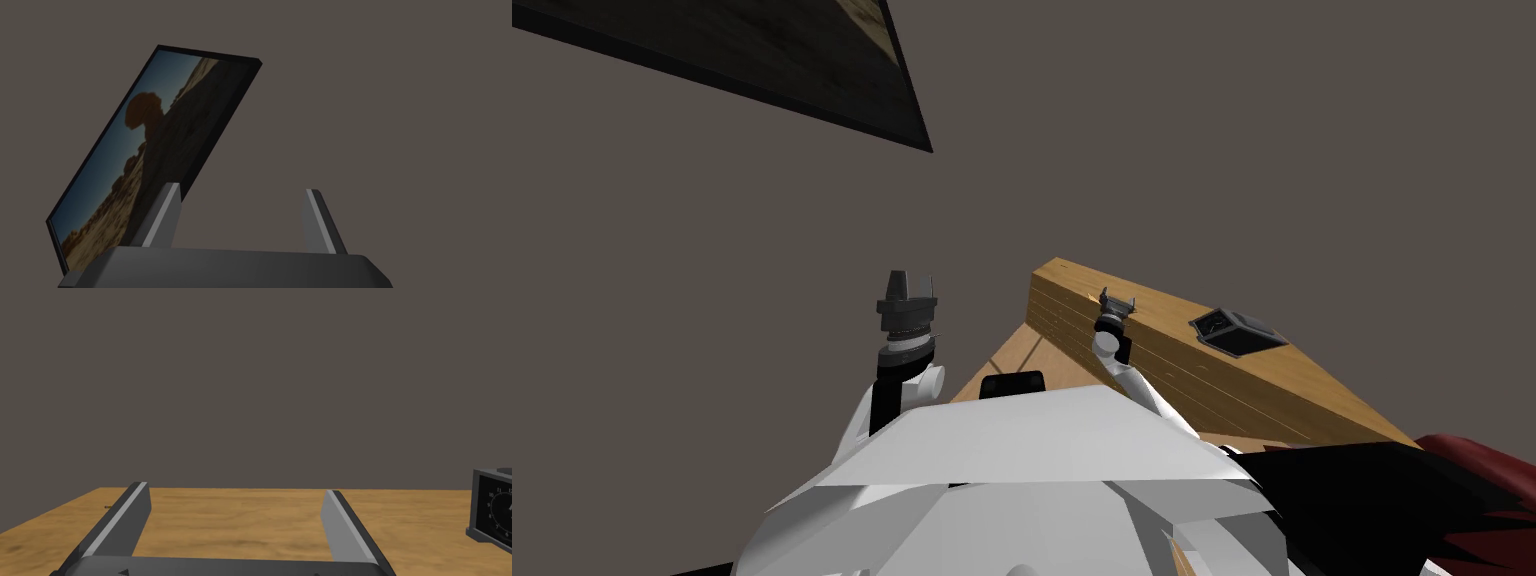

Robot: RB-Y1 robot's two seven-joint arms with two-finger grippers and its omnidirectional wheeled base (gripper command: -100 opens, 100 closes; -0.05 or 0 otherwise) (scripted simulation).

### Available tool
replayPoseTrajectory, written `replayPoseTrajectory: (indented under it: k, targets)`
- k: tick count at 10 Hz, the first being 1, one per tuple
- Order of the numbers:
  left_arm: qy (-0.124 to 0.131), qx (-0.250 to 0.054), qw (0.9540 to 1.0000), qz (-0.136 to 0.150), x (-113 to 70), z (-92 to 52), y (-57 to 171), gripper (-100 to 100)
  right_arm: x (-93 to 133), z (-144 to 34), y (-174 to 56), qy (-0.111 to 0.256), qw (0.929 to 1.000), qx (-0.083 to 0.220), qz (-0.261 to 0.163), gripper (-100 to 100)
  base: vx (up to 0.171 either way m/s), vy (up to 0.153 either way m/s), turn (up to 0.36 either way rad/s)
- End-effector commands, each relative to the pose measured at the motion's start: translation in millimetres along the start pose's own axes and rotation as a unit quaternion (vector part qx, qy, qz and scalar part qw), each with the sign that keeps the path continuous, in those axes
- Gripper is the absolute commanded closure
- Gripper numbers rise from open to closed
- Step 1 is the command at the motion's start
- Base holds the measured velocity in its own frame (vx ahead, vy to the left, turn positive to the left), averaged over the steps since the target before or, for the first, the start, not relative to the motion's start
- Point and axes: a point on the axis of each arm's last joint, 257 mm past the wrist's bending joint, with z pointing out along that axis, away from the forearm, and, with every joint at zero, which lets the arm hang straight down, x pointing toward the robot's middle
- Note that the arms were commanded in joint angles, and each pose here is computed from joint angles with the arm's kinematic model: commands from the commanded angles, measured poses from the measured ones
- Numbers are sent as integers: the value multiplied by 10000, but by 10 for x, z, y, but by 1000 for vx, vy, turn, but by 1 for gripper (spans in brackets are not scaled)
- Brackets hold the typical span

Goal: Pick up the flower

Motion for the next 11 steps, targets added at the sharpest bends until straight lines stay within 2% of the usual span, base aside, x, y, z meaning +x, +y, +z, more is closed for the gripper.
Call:
replayPoseTrajectory:
  k: [1, 3, 4, 7, 8, 10, 11]
  targets:
    - [0, 0, 10000, 0, 0, 0, 0, 0, -89, 43, 83, -144, 9997, -104, 162, -100, -15, 42, 73]
    - [0, 0, 10000, 1, 0, 0, 0, 0, -191, 37, 116, -337, 9988, -177, 304, -100, -3, 12, -12]
    - [0, 0, 10000, 1, 0, 0, 0, 0, -244, 147, 211, -372, 9980, -305, 420, -100, -12, 35, 140]
    - [0, 0, 10000, 1, 0, 0, 0, 0, -382, 130, 252, -628, 9953, -409, 608, -100, -5, 22, 8]
    - [0, 0, 10000, 1, 0, 0, 0, 0, -432, 241, 359, -658, 9936, -564, 730, -100, -11, 29, 126]
    - [0, 0, 10000, 1, 0, 0, 0, 0, -552, 218, 391, -877, 9900, -659, 891, -100, -9, 25, 20]
    - [0, -1, 10000, 1, 0, 0, 0, 0, -576, 332, 503, -859, 9880, -817, 991, -100, -7, 29, 96]
